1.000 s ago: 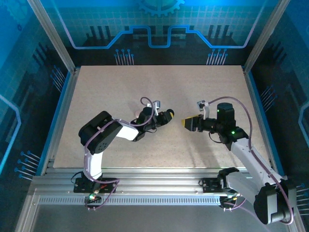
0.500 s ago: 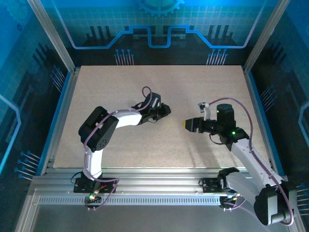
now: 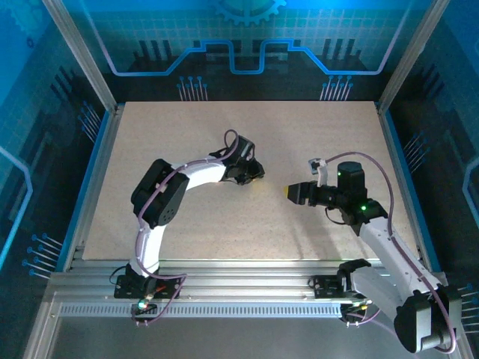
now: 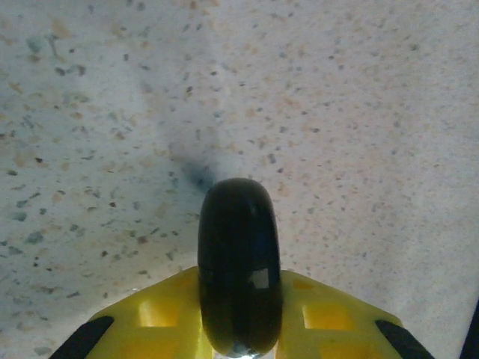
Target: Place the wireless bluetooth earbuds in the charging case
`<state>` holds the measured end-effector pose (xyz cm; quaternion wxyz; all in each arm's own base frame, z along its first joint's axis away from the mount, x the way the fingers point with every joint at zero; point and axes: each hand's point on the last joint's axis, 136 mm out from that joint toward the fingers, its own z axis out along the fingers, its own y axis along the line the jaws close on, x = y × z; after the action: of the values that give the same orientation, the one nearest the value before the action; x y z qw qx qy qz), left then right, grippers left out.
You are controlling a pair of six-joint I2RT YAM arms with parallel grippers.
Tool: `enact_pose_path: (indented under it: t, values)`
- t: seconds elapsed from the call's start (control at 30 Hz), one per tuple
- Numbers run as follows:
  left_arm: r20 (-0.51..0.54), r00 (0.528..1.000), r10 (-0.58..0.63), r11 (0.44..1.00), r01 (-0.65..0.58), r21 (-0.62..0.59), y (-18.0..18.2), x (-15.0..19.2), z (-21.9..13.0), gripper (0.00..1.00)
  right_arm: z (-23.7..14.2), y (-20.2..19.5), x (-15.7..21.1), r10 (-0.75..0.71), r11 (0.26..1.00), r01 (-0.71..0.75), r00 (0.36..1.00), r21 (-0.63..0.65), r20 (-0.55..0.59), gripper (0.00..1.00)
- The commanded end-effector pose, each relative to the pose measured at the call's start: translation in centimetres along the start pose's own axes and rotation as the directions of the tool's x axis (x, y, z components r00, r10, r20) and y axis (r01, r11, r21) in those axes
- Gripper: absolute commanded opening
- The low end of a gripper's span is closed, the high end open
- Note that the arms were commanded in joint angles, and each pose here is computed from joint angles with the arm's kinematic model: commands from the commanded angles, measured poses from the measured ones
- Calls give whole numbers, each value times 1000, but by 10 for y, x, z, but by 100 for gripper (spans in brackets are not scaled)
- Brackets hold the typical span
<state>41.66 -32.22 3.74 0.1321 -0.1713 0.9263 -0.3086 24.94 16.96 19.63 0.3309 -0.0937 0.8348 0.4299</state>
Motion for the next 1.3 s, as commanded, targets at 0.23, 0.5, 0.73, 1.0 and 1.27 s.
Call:
enact_pose_path:
  t: [0.23, 0.5, 0.73, 1.0, 1.27]
  values:
    - [-68, 997, -43, 998, 39, -56, 14, -1, 10, 10, -2, 3, -1, 3, 1000, -3, 1000, -17, 6, 60]
    - [-79, 995, -54, 996, 48, -77, 20, 2, 10, 19, -4, 3, 0, -6, 1000, 6, 1000, -9, 12, 60]
    - [-64, 997, -46, 996, 40, -83, 19, 1, -2, 29, -6, 4, 0, -12, 1000, 12, 1000, -5, 19, 60]
    - [-51, 998, -32, 995, 27, -91, 18, 1, -12, 37, -9, 6, -1, -20, 1000, 20, 1000, 0, 22, 60]
    - [-41, 999, -5, 995, 1, -97, 16, 2, -30, 43, -9, 4, -1, -21, 1000, 20, 1000, 13, 22, 60]
